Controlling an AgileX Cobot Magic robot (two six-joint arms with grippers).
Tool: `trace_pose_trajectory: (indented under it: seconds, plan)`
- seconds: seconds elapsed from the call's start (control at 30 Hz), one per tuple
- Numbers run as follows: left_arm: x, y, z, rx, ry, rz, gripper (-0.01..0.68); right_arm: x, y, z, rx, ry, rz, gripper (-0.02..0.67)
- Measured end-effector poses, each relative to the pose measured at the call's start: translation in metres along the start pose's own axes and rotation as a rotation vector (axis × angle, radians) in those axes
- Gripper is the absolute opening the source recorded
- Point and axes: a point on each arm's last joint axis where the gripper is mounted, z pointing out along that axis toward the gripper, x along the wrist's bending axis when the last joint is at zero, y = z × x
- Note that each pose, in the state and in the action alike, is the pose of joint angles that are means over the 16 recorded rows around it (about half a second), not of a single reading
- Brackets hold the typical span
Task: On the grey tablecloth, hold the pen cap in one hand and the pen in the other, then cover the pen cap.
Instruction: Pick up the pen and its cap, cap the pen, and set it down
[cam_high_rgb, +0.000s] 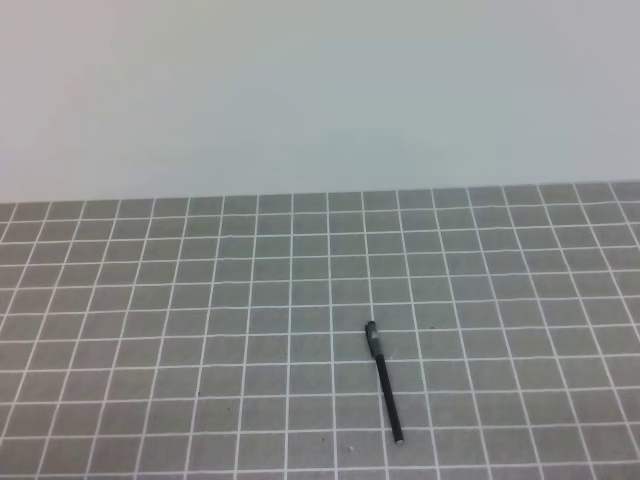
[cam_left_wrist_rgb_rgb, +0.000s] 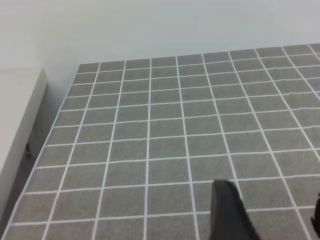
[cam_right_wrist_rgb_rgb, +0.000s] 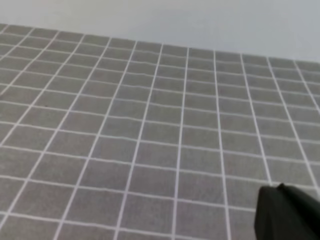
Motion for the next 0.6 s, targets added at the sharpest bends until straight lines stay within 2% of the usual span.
trace_pose_trajectory:
  seconds: [0.6]
  plan:
    - [0.0,-0.0001,0.0003,0.004,0.0,0.0,0.34,-0.0005,-0.0063,-0.0007,0.07,-0.024,0.039,-0.004]
